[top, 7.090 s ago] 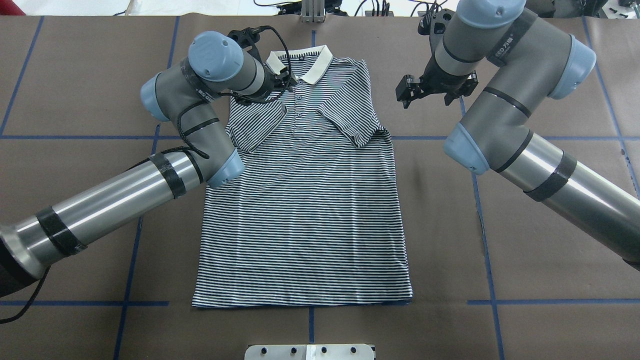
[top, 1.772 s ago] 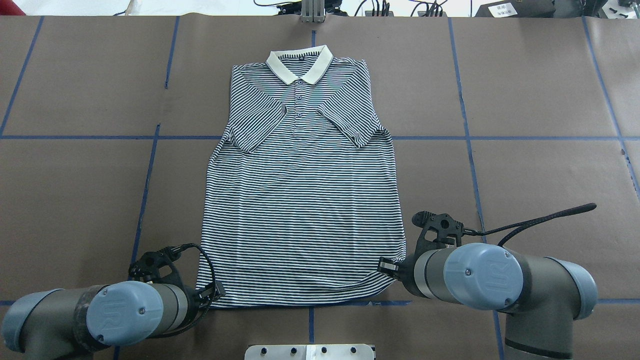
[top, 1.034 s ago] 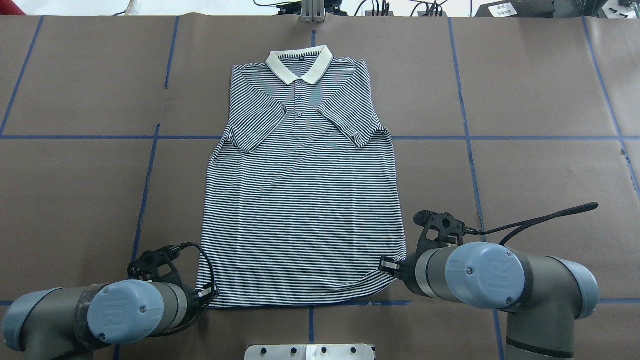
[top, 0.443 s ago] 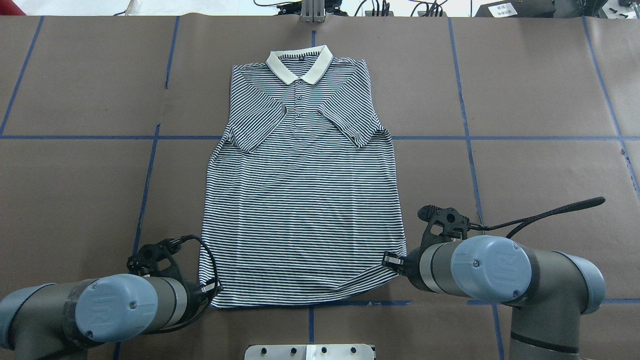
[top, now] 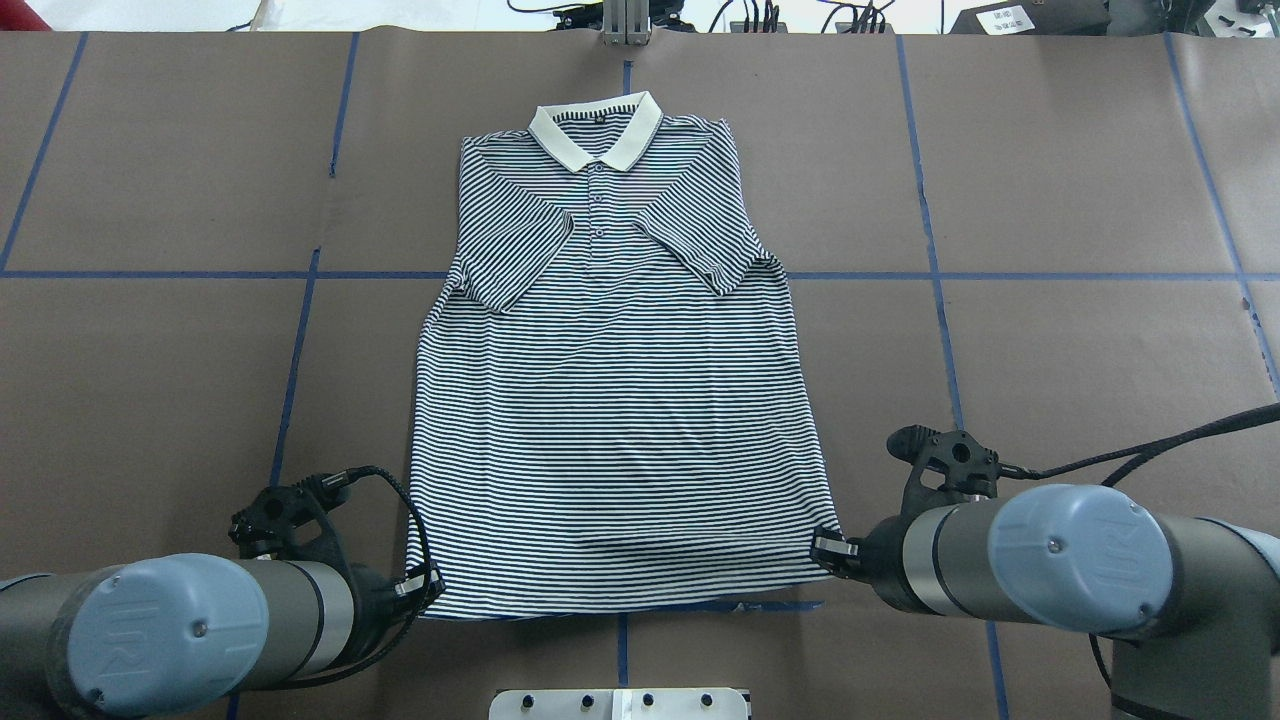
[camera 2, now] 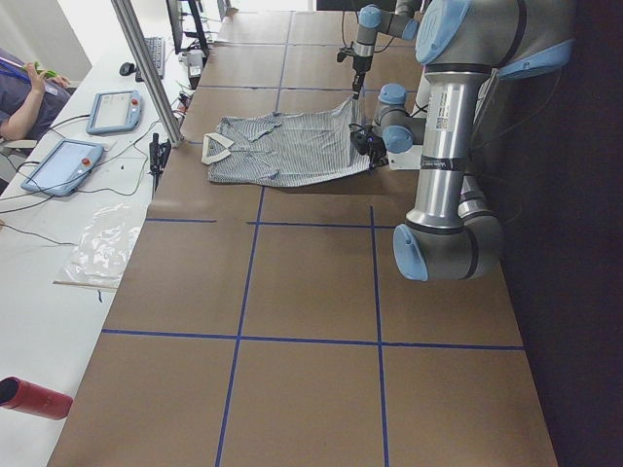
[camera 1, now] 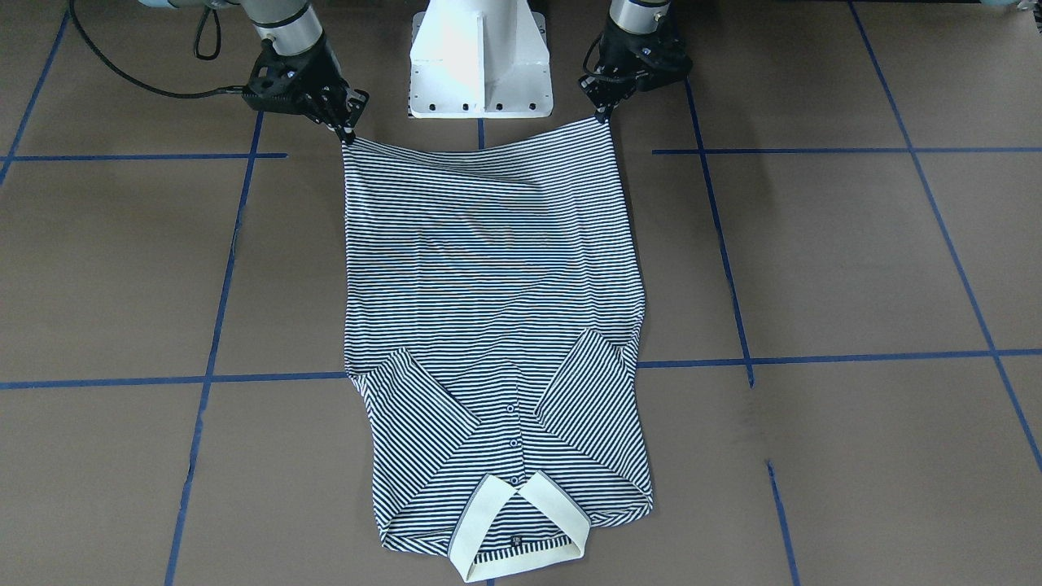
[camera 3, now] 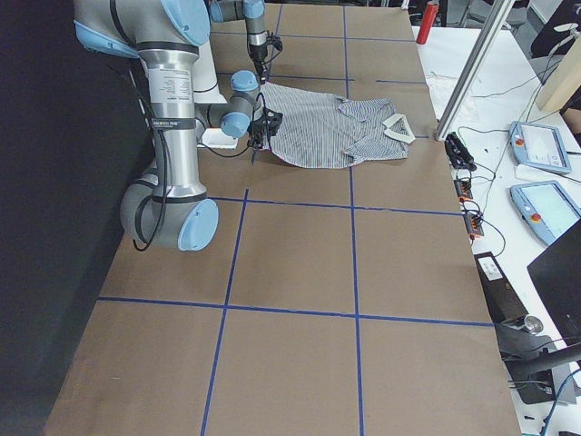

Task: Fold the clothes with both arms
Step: 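Grasp both hem corners nearest the robot with left and right grippers, then lift the hem with both grippers and fold it toward the collar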

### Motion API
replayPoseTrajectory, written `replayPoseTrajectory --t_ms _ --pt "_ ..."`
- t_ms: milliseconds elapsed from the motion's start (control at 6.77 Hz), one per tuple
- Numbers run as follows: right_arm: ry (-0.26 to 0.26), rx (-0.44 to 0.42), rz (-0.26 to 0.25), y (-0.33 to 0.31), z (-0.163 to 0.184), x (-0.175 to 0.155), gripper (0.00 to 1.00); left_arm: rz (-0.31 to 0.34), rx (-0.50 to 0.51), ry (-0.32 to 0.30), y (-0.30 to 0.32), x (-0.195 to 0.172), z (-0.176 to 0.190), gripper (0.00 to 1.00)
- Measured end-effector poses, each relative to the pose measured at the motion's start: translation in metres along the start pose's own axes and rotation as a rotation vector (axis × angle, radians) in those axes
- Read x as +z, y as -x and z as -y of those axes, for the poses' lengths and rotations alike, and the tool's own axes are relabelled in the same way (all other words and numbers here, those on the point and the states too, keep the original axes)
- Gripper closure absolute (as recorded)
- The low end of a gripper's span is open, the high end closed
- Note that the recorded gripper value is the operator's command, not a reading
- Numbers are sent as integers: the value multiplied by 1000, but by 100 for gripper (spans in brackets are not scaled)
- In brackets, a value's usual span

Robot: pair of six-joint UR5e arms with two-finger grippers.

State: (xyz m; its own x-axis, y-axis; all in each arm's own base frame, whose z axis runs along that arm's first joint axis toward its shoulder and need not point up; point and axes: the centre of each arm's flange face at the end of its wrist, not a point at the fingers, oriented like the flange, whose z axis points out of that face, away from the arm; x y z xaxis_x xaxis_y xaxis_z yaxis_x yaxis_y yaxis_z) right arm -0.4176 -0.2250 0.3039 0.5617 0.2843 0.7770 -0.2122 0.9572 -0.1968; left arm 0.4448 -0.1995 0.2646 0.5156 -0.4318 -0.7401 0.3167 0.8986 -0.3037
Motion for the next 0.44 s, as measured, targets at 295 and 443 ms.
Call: replayPoseTrajectory --t_ms 295,443 --pt "85 -27 -15 -25 -35 -24 100 -29 29 52 0 -46 -23 100" --pt "111 -29 -15 -33 -47 -37 100 -32 45 76 4 -68 -34 100"
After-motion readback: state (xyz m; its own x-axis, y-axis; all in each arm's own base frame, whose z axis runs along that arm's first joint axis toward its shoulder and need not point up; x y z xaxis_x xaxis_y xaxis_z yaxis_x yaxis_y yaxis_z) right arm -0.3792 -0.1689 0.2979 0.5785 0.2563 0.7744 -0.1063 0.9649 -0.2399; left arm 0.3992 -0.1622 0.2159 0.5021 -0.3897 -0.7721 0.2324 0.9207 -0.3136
